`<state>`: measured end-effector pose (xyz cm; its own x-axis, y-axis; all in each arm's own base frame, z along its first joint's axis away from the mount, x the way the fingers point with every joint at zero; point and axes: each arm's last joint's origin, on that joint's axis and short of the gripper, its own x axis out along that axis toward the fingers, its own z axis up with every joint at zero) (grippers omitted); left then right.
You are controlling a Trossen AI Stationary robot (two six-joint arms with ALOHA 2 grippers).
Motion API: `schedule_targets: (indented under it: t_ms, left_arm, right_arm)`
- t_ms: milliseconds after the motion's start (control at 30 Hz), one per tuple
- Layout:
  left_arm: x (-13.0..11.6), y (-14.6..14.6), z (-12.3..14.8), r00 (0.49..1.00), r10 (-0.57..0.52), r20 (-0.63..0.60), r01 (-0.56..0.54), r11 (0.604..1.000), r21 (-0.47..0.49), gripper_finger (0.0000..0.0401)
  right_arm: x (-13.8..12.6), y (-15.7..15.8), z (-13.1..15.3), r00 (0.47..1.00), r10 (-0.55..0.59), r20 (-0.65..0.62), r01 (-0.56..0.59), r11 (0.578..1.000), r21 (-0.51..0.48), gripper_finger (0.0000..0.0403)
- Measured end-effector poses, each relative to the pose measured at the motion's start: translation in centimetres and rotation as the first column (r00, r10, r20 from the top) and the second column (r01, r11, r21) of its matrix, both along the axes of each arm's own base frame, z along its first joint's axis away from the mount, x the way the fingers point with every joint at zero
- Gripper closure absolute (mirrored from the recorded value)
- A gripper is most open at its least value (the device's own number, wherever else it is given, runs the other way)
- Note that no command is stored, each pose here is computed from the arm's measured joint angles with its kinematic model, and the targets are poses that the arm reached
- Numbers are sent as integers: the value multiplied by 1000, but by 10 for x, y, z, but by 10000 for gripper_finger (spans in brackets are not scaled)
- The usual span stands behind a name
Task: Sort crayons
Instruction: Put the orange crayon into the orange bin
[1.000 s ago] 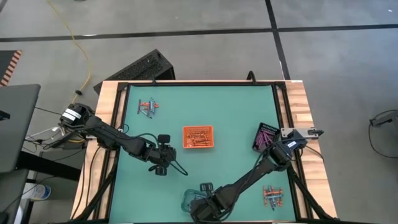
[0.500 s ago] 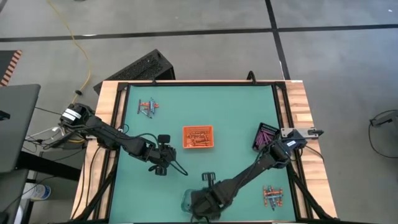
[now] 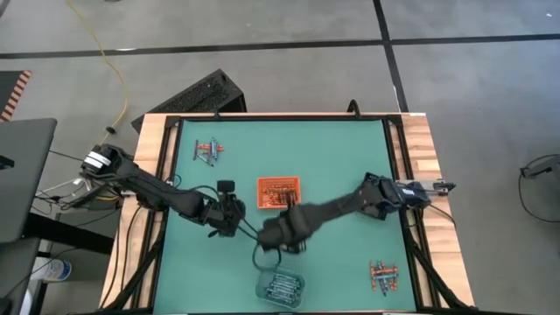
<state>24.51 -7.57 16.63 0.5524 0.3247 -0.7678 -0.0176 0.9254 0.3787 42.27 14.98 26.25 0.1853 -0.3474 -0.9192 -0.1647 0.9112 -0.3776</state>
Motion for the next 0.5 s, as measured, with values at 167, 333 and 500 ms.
schedule_targets:
  t_ms: [167,333,500]
  left_arm:
    - [-7,23,23,996,70,54,-75,994,83,283]
    - [-18,51,44,995,81,56,-82,996,30,283]
    - [-33,76,43,985,156,-76,-153,987,54,283]
  right_arm:
    - [9,-51,3,997,-14,-78,12,1000,-21,403]
    - [24,-95,3,998,23,-60,-20,998,55,403]
    - [30,-130,2,998,-3,-57,11,991,130,403]
